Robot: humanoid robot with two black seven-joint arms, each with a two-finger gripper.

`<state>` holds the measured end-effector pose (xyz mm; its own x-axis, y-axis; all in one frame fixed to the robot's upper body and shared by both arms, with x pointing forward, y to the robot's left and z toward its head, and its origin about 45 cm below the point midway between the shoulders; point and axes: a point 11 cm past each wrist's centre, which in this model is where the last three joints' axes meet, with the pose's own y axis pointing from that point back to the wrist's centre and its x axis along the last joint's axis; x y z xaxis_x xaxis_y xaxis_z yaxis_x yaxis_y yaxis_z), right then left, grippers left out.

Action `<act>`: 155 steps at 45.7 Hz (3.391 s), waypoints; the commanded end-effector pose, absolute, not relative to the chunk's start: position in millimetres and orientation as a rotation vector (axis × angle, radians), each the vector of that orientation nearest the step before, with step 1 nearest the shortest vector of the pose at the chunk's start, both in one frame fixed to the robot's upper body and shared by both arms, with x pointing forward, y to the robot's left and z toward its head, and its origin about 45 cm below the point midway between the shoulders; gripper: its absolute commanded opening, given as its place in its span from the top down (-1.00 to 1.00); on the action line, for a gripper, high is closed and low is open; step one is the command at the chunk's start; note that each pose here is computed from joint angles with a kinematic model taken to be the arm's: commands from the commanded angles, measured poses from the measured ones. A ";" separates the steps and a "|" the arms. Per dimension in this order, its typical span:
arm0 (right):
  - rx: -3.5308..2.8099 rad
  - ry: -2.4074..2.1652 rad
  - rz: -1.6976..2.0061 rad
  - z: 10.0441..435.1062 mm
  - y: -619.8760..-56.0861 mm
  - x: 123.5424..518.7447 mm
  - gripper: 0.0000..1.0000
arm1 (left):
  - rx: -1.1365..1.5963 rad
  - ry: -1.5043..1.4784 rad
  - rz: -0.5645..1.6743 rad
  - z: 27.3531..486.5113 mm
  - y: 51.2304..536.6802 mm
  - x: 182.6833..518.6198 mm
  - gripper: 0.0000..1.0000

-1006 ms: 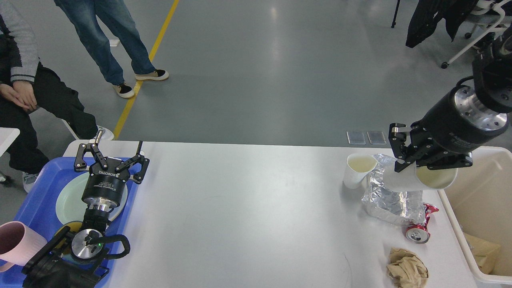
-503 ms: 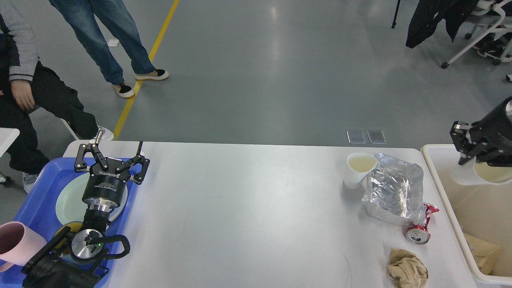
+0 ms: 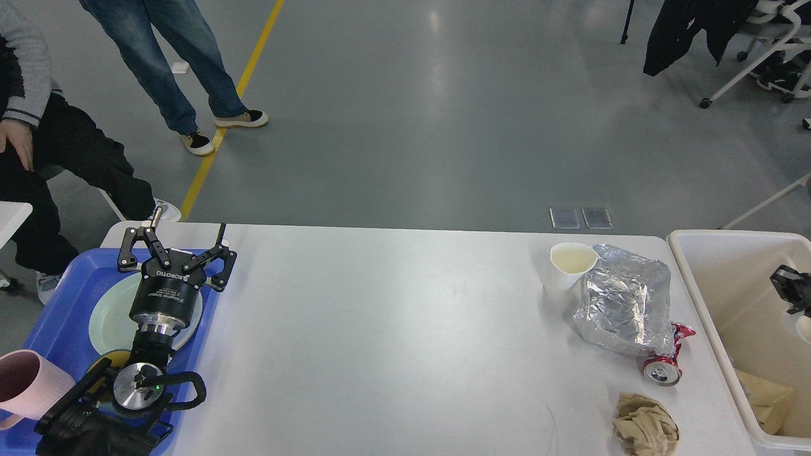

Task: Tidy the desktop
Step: 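Lift the paper cup and carry it to the white bin, then release the paper cup into the bin, then raise the right gripper back over the table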

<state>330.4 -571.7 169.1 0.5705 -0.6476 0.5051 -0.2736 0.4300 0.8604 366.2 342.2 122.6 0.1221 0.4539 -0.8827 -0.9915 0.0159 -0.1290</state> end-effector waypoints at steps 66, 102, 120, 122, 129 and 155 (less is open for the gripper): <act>0.954 -1.039 0.055 34.3 -532.2 280.9 -1.00 | -0.926 0.761 1.312 122.6 342.1 366.2 -0.93; 1.373 -0.534 -0.151 261.1 -388.7 386.0 -1.00 | -0.926 0.761 1.312 122.6 342.1 366.2 -0.93; 1.596 -0.151 -0.060 386.7 -247.9 362.4 -1.00 | -0.926 0.761 1.312 122.6 342.1 366.2 -0.93; 1.603 -0.137 -0.043 395.7 -240.3 355.0 -1.00 | -0.926 0.761 1.314 122.4 342.7 366.1 -0.93; 1.595 -0.071 -0.027 404.5 -222.9 327.8 -1.00 | -0.926 0.761 1.312 122.6 342.1 366.2 -0.93; 1.596 -0.150 0.005 384.3 -227.5 342.0 -1.00 | -0.928 0.759 1.312 123.4 342.3 366.8 -0.93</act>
